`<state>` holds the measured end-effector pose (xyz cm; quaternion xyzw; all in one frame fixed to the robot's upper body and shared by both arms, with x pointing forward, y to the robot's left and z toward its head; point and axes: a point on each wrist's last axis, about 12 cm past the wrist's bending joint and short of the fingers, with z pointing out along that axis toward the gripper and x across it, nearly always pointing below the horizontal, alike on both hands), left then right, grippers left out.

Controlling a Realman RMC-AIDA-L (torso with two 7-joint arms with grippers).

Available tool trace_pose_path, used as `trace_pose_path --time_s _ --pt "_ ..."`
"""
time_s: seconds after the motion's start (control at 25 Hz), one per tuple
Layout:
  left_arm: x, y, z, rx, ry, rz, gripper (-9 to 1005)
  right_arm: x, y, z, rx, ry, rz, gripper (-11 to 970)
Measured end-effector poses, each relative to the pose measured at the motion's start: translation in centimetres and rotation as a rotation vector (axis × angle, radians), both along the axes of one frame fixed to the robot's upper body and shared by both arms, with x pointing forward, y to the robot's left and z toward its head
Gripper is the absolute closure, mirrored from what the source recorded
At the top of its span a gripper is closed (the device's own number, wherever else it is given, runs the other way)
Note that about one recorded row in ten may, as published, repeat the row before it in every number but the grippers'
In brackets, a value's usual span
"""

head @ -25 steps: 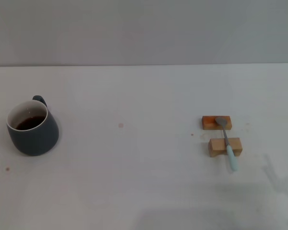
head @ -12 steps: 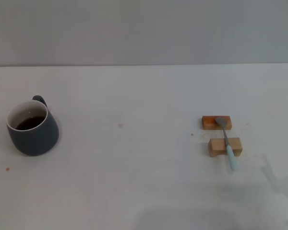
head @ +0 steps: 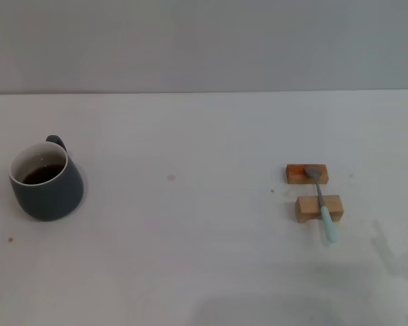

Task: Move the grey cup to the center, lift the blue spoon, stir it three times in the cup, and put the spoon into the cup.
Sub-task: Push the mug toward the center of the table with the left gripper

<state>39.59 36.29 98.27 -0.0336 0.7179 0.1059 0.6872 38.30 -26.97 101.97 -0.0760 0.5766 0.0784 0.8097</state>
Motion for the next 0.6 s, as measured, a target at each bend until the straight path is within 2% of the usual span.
trace_pose_path --time_s 0.08,0.52,0.6 --pt "0.8 -0.3 -0.1 0.004 0.018 -0.022 354 -0.2 0.0 0.0 0.000 0.003 -0.003 159" --pt "3.5 -0.6 0.5 0.035 0.011 -0.078 599 -0.5 -0.3 0.1 0.000 -0.015 -0.010 160" --pt "4.2 -0.4 0.6 0.051 0.021 -0.086 676 -0.5 -0.4 0.1 -0.001 -0.015 -0.010 160"
